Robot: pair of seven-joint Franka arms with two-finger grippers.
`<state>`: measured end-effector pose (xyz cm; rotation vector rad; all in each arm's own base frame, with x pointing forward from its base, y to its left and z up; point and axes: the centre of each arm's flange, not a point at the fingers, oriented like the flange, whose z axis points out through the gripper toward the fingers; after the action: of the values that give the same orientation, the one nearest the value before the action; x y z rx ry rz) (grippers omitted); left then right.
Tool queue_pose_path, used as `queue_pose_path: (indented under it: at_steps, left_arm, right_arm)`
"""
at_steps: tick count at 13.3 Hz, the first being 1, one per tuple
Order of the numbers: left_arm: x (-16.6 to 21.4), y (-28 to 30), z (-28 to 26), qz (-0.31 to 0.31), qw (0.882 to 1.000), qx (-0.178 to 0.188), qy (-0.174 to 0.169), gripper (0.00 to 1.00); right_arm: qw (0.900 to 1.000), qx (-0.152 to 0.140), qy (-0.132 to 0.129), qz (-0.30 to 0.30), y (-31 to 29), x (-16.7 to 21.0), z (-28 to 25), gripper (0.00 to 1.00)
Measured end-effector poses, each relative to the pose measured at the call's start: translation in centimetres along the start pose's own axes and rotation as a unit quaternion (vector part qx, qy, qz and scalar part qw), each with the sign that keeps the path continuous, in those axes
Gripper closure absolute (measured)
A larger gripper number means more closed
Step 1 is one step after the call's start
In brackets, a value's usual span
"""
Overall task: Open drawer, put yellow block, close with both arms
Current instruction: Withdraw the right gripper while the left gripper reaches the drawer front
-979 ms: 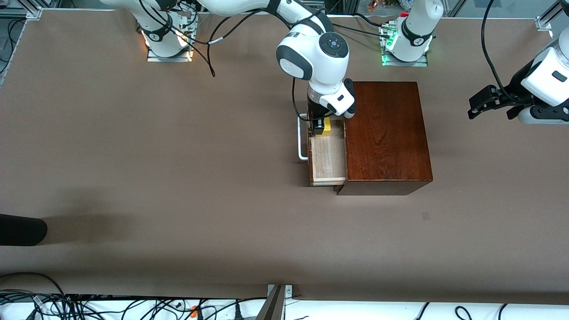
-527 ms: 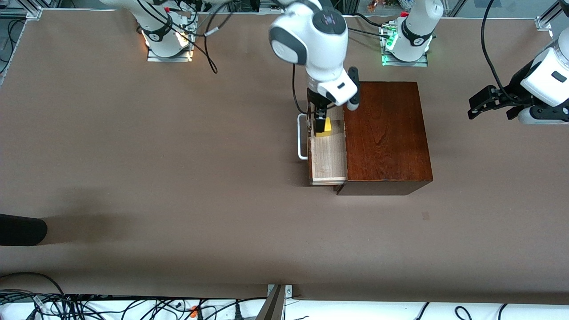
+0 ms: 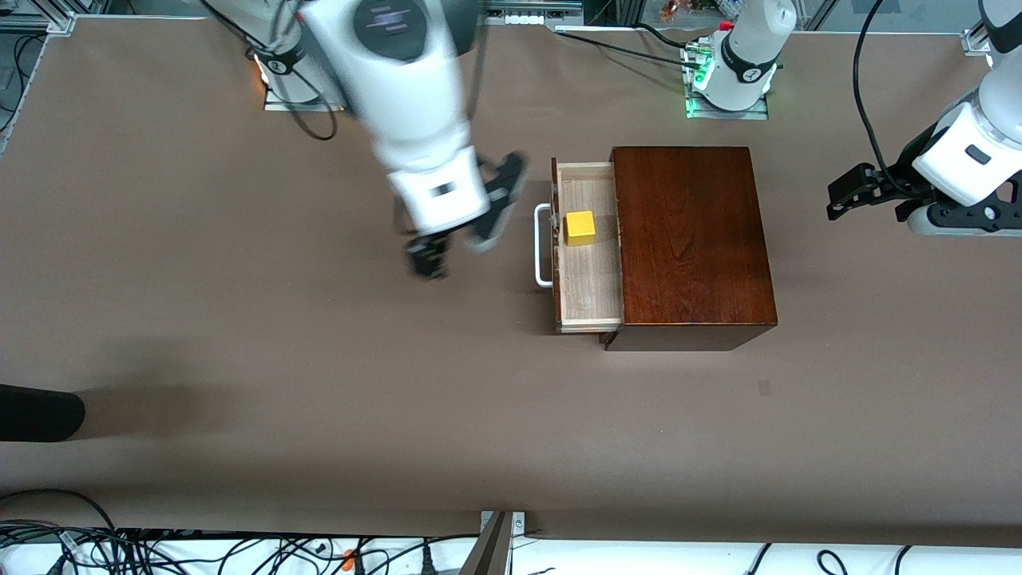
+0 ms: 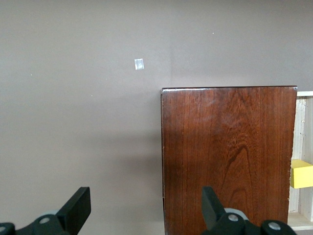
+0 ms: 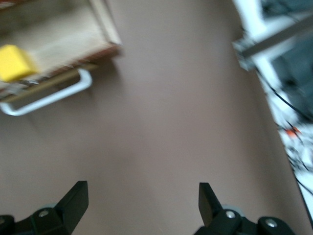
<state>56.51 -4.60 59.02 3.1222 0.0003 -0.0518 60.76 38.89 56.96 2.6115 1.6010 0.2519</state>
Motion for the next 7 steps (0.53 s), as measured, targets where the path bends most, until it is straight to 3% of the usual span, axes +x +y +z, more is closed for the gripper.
queue_pose_path:
  at_steps: [4, 7]
  left_arm:
    - [0.8, 3.8, 2.9, 0.035, 0.999, 0.003, -0.025, 0.00]
    - [1.6, 8.4, 7.1, 0.076, 0.995, -0.006, -0.064, 0.00]
  right_arm:
    - [0.989, 0.059, 0.013, 0.135, 12.1, -12.1, -3.7, 0.00]
    - [0.982, 0.051, 0.000, 0.185, 15.1, -17.5, -6.0, 0.00]
